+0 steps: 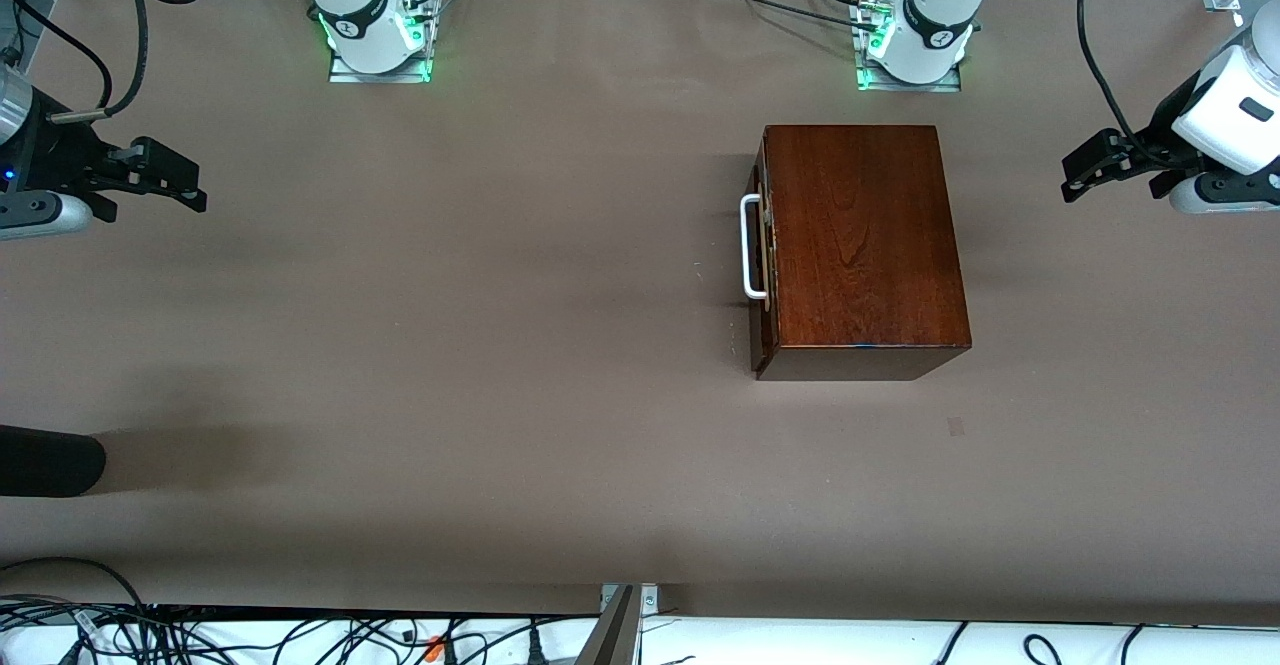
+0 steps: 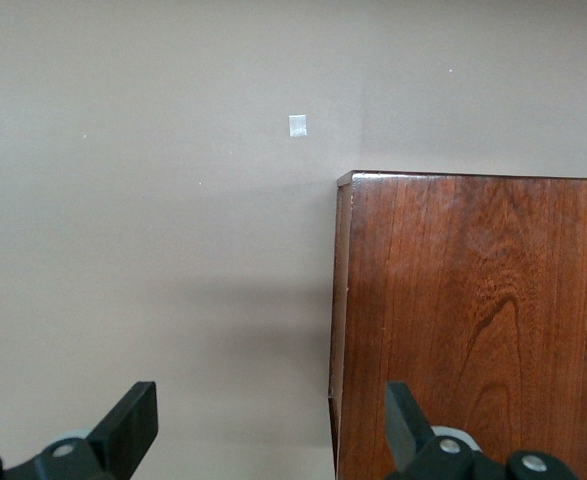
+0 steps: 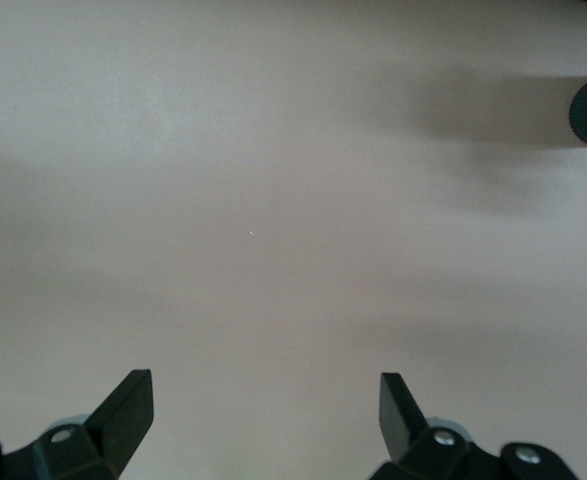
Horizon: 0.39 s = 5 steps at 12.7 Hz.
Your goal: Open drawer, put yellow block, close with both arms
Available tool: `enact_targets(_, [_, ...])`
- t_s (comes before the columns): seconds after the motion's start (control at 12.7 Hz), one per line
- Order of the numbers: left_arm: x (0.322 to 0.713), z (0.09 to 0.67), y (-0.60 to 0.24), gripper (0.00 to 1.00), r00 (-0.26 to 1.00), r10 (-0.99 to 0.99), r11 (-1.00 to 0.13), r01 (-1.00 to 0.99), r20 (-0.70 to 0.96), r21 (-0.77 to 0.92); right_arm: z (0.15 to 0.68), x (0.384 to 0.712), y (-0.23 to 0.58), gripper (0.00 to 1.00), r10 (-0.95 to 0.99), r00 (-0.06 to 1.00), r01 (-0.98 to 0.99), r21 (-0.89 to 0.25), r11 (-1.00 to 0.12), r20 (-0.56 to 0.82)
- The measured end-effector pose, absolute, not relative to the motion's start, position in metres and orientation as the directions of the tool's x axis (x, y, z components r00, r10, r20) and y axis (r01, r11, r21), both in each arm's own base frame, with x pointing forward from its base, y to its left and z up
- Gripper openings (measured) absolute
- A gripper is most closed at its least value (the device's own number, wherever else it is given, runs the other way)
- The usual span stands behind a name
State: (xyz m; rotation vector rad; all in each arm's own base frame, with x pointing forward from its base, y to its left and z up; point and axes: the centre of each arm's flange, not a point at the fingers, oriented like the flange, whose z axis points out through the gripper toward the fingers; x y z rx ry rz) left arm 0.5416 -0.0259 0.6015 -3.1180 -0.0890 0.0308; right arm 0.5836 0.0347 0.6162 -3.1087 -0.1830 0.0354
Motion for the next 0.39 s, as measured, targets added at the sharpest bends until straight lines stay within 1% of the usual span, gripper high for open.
enact_targets(0.39, [0.5424,0.5975,-0.03,1.0,0.998,0.05,-0.998,0.049,-0.032,-0.024,0.6162,0.5836,0.0347,1.0,0.118,0.993,0.117,-0.029,-0.993,-0.021])
